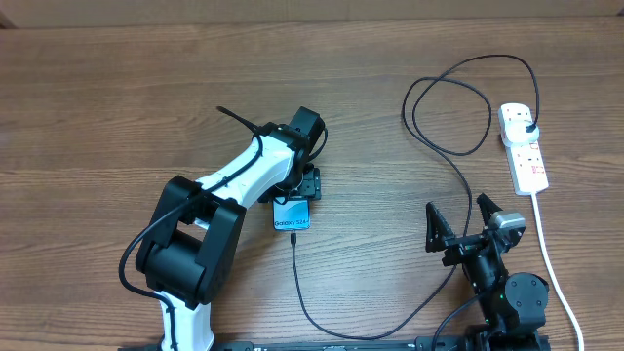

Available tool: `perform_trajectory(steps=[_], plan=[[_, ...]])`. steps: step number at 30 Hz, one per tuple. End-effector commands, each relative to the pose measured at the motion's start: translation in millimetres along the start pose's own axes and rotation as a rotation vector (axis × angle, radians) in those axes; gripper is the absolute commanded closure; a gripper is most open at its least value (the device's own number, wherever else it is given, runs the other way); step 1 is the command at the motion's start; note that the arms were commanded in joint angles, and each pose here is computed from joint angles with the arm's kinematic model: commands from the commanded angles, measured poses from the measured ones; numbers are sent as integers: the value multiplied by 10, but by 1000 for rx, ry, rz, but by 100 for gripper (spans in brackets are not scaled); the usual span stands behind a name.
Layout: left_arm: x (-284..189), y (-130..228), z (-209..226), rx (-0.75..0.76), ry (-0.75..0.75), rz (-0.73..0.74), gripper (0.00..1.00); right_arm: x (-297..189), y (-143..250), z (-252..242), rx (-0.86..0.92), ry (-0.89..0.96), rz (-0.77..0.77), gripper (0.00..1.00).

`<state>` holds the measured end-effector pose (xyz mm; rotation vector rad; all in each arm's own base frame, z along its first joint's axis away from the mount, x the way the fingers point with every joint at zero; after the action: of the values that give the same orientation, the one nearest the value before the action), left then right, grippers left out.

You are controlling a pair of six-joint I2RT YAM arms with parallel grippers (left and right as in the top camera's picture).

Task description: Plug charger to phone and switch on socket

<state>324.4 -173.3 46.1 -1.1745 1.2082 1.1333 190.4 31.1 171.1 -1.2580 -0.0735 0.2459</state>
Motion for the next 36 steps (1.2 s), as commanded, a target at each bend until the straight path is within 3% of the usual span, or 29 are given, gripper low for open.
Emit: perform_trajectory(steps=[1,7,13,36], plan=[[342,219,32,-9,-7,119,21,-5,-12,6,3,-3,-10,0],[338,217,31,-10,-6,118,34,-5,-12,6,3,-3,-10,0],[295,210,36,-12,-1,115,37,-5,-11,6,3,-3,-10,0],[-883,-57,155,-20,73,29,37,-5,-11,6,3,-3,-10,0]])
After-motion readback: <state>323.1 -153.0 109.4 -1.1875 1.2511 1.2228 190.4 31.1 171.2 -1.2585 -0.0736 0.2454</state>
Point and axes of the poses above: each gripper's point midway between its finger pads, its own x axis out along the fingers, its own z axis along the line the jaws close on, y = z × x, the point moved 5 cm from there along -x, back along the fingers, and after that the axes turned 7 degrees about x, right-handed, at the moved point
